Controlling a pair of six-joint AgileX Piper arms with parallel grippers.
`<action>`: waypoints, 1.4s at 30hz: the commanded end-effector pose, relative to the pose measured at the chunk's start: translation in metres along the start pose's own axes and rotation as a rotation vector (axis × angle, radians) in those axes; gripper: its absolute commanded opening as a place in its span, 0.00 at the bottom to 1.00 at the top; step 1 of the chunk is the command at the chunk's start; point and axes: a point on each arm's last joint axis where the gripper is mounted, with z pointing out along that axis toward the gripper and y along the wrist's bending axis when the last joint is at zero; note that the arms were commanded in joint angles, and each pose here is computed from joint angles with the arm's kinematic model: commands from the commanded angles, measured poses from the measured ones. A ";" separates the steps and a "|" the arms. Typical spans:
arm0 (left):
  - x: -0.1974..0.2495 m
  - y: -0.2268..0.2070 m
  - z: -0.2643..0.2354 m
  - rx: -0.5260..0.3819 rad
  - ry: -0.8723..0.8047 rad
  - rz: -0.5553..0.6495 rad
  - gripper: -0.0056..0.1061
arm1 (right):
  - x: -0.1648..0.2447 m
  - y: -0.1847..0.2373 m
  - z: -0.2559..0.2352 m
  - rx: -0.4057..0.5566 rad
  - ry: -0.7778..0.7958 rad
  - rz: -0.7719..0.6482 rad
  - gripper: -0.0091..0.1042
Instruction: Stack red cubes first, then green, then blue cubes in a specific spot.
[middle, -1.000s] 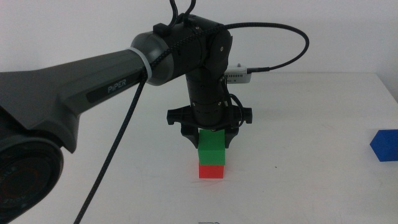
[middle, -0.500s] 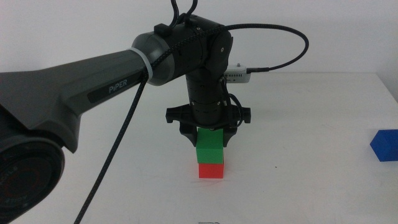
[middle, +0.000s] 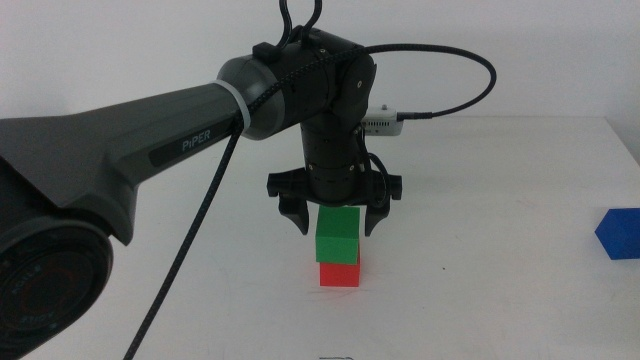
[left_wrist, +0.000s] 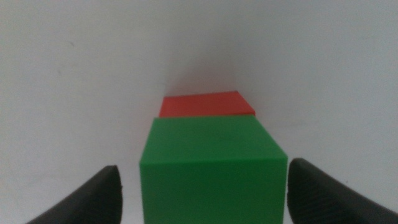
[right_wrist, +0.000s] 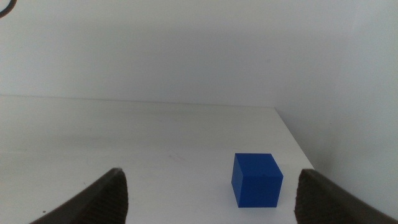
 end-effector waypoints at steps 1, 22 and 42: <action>0.001 0.000 -0.043 0.033 -0.079 0.009 0.89 | -0.017 -0.001 -0.004 0.005 -0.123 -0.017 0.81; 0.063 0.091 -0.231 0.151 -0.470 0.529 0.89 | -0.017 -0.001 -0.004 0.005 -0.123 -0.017 0.81; 0.183 0.160 -0.249 0.427 -0.874 0.552 0.89 | -0.017 -0.001 -0.004 0.005 -0.123 -0.017 0.81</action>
